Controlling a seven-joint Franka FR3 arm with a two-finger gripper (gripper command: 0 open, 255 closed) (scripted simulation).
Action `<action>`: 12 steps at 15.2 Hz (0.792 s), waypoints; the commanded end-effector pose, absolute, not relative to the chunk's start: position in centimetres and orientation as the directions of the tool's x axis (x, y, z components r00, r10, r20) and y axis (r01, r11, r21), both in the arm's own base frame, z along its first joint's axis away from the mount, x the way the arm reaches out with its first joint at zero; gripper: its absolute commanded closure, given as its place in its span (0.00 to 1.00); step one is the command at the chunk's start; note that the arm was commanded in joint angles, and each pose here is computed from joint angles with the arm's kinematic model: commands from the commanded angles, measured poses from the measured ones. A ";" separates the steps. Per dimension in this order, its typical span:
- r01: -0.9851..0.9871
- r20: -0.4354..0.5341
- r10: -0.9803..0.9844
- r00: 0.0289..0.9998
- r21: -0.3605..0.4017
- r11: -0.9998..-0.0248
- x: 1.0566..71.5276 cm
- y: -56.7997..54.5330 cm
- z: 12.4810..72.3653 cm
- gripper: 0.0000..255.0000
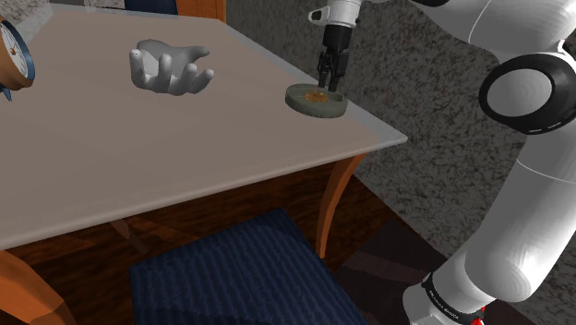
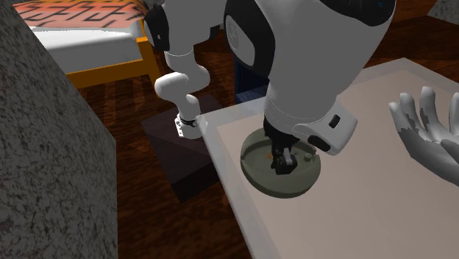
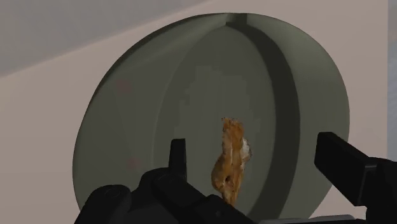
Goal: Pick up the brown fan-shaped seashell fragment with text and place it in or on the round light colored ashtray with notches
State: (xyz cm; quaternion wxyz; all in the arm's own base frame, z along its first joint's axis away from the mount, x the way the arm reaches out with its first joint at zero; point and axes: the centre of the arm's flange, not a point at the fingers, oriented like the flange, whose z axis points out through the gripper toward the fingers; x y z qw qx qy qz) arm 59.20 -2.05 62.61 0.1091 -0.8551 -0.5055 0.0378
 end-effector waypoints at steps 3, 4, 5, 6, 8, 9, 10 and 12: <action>0.856 0.046 0.873 0.486 -0.225 -0.465 59.2 -2.1 62.6 0.00; 0.856 0.046 0.873 0.486 -0.225 -0.465 59.4 -2.2 63.9 0.00; 0.856 0.046 0.873 0.486 -0.225 -0.465 59.7 -2.4 65.2 0.00; 0.856 0.046 0.873 0.486 -0.225 -0.465 59.9 -2.6 66.5 0.00; 0.856 0.046 0.873 0.486 -0.225 -0.465 60.1 -2.8 67.5 0.00; 0.856 0.046 0.873 0.486 -0.225 -0.465 60.1 -2.8 67.5 0.00; 0.856 0.046 0.873 0.486 -0.225 -0.465 60.1 -2.8 67.5 0.00; 0.856 0.046 0.873 0.486 -0.225 -0.465 60.1 -2.8 67.5 0.00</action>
